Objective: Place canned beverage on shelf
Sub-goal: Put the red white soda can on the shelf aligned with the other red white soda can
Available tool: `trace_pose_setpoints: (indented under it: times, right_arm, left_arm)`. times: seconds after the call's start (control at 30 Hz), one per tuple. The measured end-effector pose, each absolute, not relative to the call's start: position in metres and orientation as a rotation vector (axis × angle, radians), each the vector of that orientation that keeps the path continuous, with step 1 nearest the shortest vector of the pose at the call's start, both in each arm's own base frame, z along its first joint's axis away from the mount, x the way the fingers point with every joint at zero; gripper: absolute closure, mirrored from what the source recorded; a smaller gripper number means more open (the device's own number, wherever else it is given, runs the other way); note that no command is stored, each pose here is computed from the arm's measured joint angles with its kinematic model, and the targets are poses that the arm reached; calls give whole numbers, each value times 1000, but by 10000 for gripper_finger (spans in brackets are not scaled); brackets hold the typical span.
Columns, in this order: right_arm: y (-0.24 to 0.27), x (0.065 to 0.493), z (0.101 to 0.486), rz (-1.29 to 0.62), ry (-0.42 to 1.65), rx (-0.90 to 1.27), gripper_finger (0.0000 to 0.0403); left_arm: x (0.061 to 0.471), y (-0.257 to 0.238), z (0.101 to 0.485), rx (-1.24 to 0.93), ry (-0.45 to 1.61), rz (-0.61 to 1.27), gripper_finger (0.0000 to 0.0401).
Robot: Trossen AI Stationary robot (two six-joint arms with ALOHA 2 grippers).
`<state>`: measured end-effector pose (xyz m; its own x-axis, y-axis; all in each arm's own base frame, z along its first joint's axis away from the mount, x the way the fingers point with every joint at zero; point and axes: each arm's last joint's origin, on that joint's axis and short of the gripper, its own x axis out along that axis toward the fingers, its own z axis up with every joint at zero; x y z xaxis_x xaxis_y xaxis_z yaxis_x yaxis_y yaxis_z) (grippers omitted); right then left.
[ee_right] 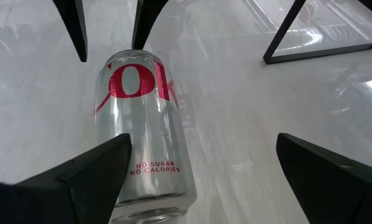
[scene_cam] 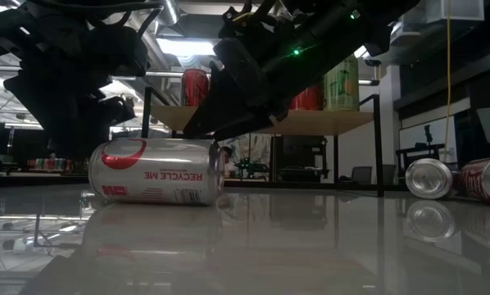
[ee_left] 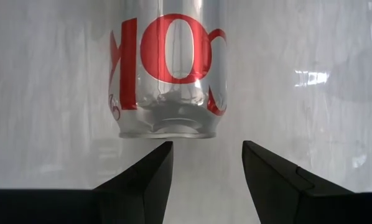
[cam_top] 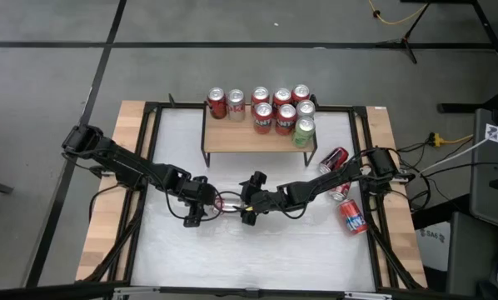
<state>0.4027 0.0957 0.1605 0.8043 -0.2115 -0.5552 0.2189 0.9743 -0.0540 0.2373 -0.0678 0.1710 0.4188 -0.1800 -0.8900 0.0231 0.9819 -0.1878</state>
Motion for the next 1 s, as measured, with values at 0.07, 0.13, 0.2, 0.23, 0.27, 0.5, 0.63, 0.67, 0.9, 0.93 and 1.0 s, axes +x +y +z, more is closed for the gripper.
trace_pose_setpoints:
  times: [0.07, 0.13, 0.2, 0.23, 0.27, 0.5, 0.63, 0.67, 0.9, 0.93, 1.0]
  right_arm:
    - [96, 403, 160, -230, 593, 13, 11]
    - [96, 403, 160, -230, 593, 13, 11]
    - [96, 403, 160, -230, 593, 13, 11]
    - [96, 403, 160, -230, 593, 13, 11]
    - [96, 403, 160, -230, 593, 13, 11]
    - [96, 403, 160, -230, 593, 12, 11]
    - [96, 403, 160, -230, 593, 12, 11]
    - [96, 403, 160, -230, 594, 12, 11]
    - [96, 403, 160, -224, 596, 14, 11]
    - [96, 403, 160, -224, 596, 14, 11]
    - [96, 403, 160, -227, 596, 13, 11]
  left_arm:
    - [237, -67, 171, -150, 1130, -118, 218]
    - [238, -67, 171, -148, 1128, -108, 218]
    - [238, -67, 171, -145, 1126, -103, 217]
    - [238, -67, 171, -146, 1126, -103, 215]
    - [238, -67, 171, -146, 1126, -102, 212]
    - [238, -67, 171, -143, 1124, -96, 149]
    - [238, -66, 171, -128, 1115, -69, 94]
    - [238, -66, 171, -122, 1112, -60, 81]
    - [243, -66, 174, -121, 1045, -46, 26]
    - [244, -67, 174, -123, 1037, -49, 23]
    - [244, -67, 174, -123, 1034, -48, 20]
